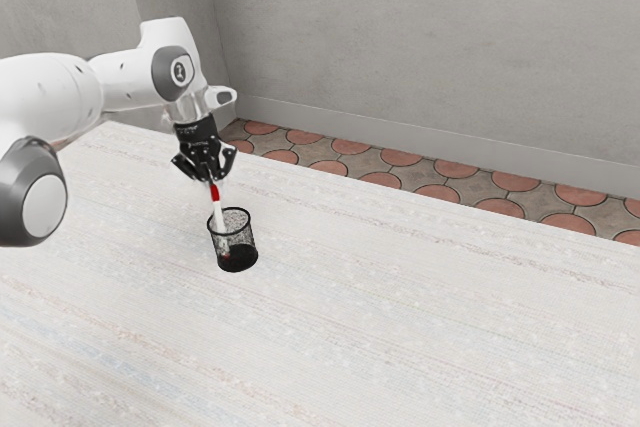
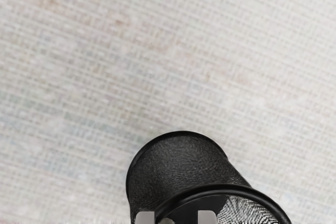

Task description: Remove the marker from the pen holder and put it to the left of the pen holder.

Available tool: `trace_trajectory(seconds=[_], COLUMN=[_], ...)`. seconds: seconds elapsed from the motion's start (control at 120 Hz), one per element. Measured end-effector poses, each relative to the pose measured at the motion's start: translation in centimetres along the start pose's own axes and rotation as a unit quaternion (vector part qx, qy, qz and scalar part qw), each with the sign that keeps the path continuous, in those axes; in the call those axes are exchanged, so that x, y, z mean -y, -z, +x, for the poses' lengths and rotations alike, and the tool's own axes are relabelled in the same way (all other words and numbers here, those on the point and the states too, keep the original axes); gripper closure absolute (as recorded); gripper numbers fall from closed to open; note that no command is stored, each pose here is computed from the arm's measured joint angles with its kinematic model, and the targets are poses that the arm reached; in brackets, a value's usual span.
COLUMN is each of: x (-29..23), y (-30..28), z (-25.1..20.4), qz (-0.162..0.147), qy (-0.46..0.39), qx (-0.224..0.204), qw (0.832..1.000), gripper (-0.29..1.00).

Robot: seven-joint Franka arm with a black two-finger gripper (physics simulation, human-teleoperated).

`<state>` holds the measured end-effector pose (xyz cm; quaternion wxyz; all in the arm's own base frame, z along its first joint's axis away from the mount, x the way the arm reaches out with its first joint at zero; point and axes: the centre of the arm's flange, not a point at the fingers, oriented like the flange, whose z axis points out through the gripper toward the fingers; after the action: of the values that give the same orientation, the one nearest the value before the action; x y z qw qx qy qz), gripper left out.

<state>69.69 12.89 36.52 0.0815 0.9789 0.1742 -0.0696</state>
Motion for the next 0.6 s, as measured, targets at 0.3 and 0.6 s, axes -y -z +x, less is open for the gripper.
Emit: trace_trajectory(seconds=[0.3, 0.6], x=[-1.1, 1.3], y=[8.9, 11.4], z=[-2.8, -5.6], qz=[-0.011, 0.030], qy=[-0.015, -0.009], qx=[-0.054, -0.003], qw=[0.998, 1.000], gripper=[0.78, 0.79])
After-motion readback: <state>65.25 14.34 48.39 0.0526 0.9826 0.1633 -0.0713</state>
